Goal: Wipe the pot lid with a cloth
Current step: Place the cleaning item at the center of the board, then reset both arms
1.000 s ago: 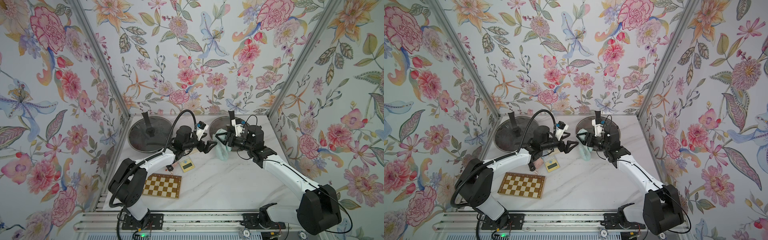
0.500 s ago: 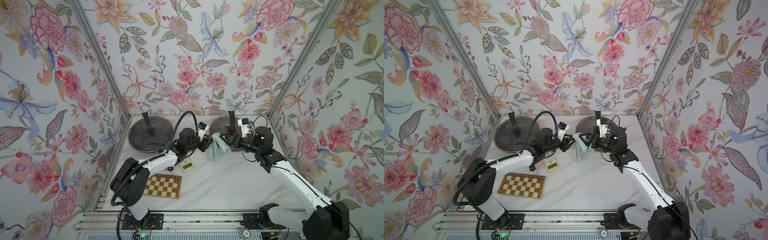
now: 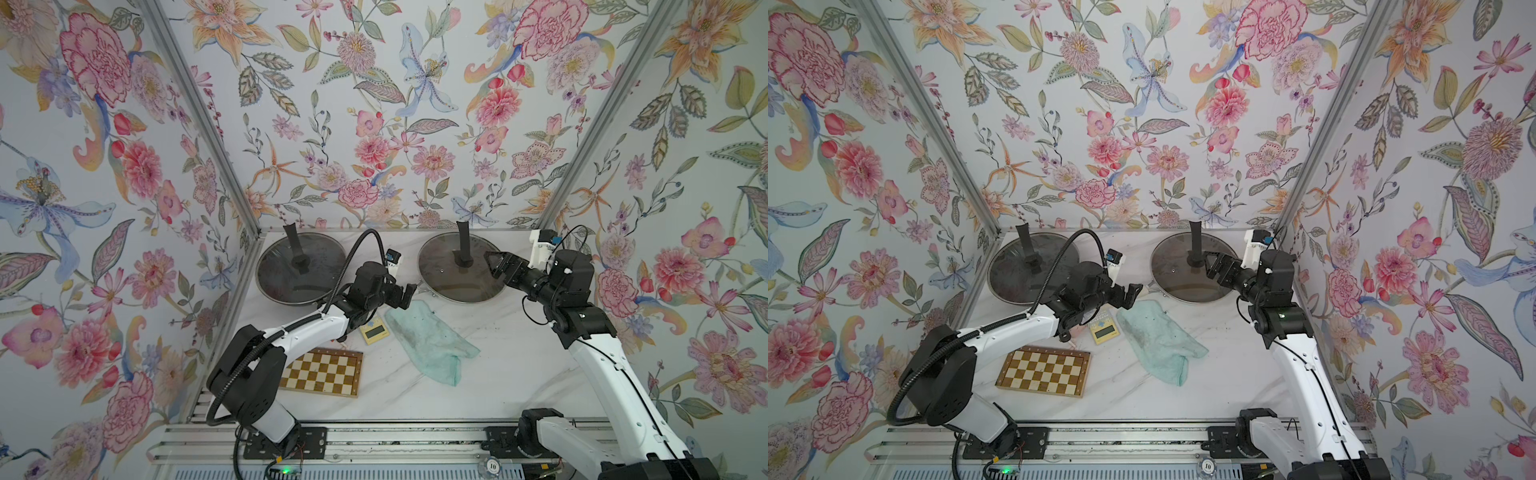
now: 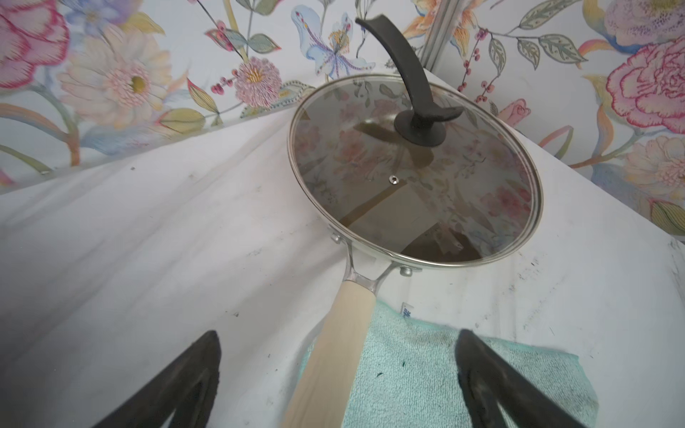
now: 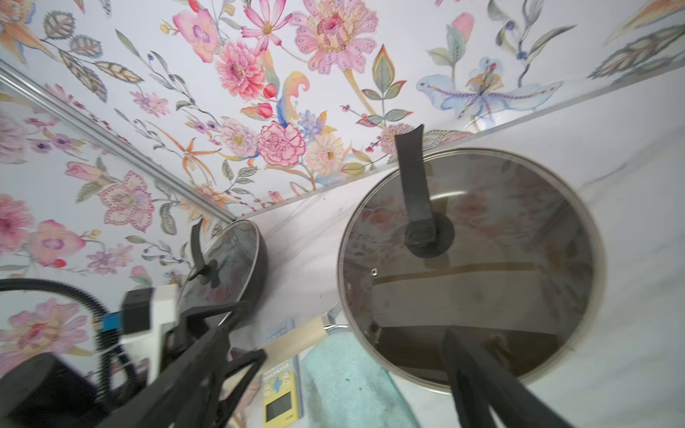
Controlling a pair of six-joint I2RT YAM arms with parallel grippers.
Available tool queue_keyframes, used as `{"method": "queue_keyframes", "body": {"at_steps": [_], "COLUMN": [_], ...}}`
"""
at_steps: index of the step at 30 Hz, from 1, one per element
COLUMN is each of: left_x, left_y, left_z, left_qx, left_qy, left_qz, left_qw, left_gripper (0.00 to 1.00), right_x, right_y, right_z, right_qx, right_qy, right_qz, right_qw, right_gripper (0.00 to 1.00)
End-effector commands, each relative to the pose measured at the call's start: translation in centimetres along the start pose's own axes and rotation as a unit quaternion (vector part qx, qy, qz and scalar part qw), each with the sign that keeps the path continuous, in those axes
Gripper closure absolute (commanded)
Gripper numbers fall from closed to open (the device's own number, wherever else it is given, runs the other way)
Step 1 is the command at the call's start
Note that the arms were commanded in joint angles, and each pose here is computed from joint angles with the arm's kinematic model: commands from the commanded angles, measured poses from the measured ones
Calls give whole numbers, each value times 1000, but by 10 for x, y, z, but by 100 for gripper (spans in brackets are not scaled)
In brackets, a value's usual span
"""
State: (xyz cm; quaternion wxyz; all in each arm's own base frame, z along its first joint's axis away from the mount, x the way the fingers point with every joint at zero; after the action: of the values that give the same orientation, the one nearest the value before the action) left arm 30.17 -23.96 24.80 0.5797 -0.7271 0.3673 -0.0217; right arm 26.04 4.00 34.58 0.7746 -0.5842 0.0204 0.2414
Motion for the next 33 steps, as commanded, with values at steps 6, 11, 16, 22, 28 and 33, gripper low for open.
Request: {"method": "queue_keyframes", "body": {"at_steps": [6, 11, 16, 22, 28, 33], "left_x": [-93, -129, -161, -182, -176, -164], "left_y": [-37, -23, 17, 74, 98, 95], "left_z": [28, 94, 149, 185, 196, 201], "left_qx": [68, 23, 3, -13, -10, -3], "left_qy": [-195, -317, -431, -451, -449, -432], "left_qz": [-175, -214, -248, -281, -297, -330], "left_qw": [963, 924, 867, 847, 842, 839], "left_gripper": [1, 0, 1, 1, 1, 1], "right_x": [-12, -3, 4, 17, 47, 63], "right_y": [21, 53, 87, 117, 141, 152], "right_z": [-67, -92, -104, -100, -86, -86], "right_qx": [-59, -81, -85, -138, -220, -252], "right_qy": [259, 318, 340, 294, 268, 267], "right_qz": [13, 26, 29, 6, 6, -27], "right_qw": [964, 944, 936, 946, 938, 930], "right_gripper": [1, 1, 1, 1, 1, 1]}}
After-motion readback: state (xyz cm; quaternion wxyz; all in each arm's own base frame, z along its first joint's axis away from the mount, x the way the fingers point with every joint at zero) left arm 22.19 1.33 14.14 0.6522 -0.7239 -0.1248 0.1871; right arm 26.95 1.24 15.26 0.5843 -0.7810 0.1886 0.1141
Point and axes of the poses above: each gripper's point midway between its finger pads, its own x axis out along the fingers, its own z axis along the line the jaws close on, y = z × x, the point moved 10 cm from there along -x, back along the fingers, and after that the axes turned 14 degrees about -x, right-handed, at the moved point
